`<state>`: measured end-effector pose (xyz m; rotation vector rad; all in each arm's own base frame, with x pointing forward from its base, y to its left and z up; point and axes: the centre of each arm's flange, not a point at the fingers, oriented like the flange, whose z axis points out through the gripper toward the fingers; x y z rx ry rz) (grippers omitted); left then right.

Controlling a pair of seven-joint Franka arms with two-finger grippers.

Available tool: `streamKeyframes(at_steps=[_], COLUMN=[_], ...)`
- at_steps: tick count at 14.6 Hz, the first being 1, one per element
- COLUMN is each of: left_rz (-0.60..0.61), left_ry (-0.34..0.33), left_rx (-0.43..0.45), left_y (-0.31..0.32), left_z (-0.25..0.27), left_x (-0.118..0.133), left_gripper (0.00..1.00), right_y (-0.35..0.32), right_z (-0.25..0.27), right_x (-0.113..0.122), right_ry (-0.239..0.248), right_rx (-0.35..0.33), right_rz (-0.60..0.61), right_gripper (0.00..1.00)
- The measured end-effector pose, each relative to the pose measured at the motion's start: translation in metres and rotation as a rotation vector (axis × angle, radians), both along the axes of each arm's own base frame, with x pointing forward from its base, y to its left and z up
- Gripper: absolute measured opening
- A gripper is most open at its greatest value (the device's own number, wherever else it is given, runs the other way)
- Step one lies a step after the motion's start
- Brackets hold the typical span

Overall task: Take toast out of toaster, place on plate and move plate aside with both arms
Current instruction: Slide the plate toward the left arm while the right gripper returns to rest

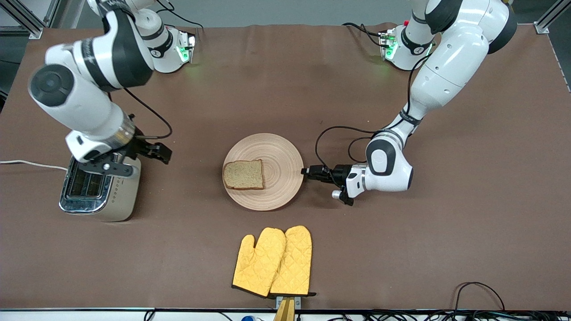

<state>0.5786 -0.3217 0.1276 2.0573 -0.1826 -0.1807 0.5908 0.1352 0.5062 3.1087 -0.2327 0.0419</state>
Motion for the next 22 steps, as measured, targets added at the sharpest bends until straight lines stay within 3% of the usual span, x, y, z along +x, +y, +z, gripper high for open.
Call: streamKeyframes(at_steps=[4,7,10,12,17,22], left_rz=[-0.015,-0.009,-0.016,-0.015,0.005,0.109], left_ry=[0.007,0.019,0.024,0.022,0.004,-0.040], left_rx=[0.000,-0.013,-0.012,-0.008,-0.003,-0.047], left_y=[-0.009,-0.018,-0.025,-0.024,-0.016,0.056], left_z=[-0.004,-0.004,-0.006,-0.007,-0.005,0.038], left_x=[-0.007,-0.011,-0.016,-0.016,-0.006,0.047], left_gripper=[0.41,0.38,0.28,0.10,0.10,0.10], right_y=[-0.101,-0.172,-0.185,-0.180,-0.163,-0.158], right_z=[0.063,0.111,0.145,0.149,0.142,0.140], right_x=[0.000,-0.035,-0.068,-0.071,-0.070,-0.072], right_ry=[0.013,0.031,0.033,0.028,0.058,0.076], right_rx=[-0.022,0.006,0.034,0.037,0.034,0.035], right_rz=[0.037,-0.015,-0.025,-0.015,0.016,0.025], right_gripper=[1.00,1.00,1.00,1.00,1.00,1.00])
